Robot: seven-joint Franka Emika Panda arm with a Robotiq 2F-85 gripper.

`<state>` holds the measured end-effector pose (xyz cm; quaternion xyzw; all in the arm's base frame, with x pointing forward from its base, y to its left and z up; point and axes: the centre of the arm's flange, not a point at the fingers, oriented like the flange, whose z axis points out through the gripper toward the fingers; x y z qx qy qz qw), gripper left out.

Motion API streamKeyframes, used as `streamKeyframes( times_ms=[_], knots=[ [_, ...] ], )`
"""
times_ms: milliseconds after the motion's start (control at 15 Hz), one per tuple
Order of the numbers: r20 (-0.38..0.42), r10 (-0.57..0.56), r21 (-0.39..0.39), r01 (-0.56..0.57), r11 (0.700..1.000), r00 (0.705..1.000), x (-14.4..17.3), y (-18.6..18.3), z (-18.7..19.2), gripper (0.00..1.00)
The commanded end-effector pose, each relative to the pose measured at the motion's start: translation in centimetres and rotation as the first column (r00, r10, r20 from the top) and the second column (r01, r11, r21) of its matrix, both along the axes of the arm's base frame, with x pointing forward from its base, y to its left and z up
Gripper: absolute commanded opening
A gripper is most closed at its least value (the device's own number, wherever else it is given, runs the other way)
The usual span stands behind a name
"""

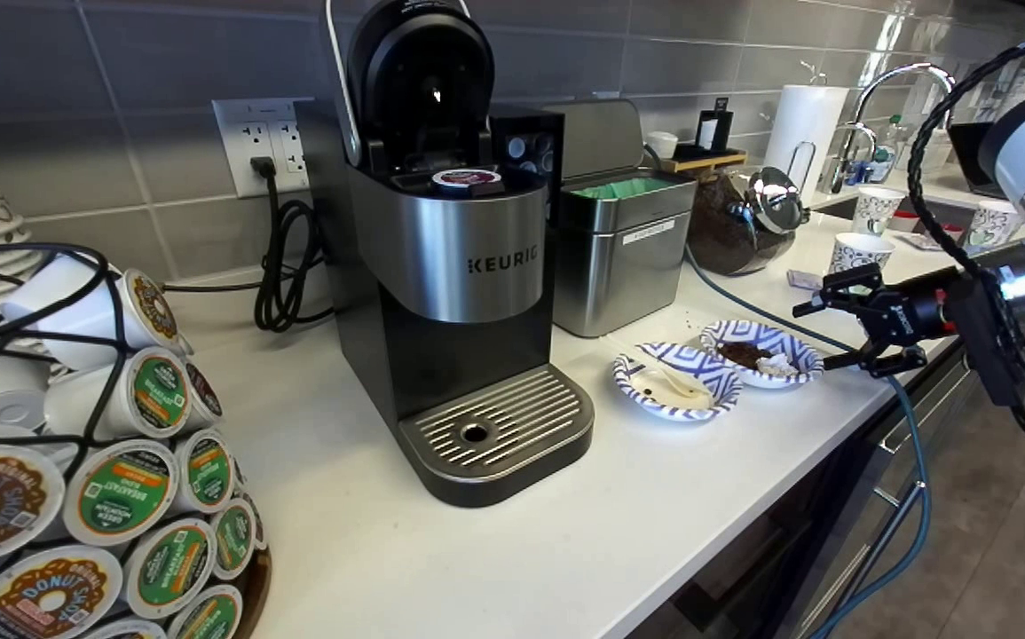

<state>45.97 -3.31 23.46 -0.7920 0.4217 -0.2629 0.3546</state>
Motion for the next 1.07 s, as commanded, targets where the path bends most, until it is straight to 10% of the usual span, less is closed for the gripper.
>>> streamKeyframes(
  times_ms=[0,600,1000],
  knots=[
    [0.022,0.017,-0.01,-0.017,1.0,1.0,0.0,1.0,-1.5,0.68],
    [0.016,0.018,-0.013,-0.018,1.0,1.0,-0.1,0.9,-2.0,0.01],
    [0.006,0.013,-0.012,-0.013,1.0,1.0,-0.6,-0.5,-1.2,0.01]
  ],
)
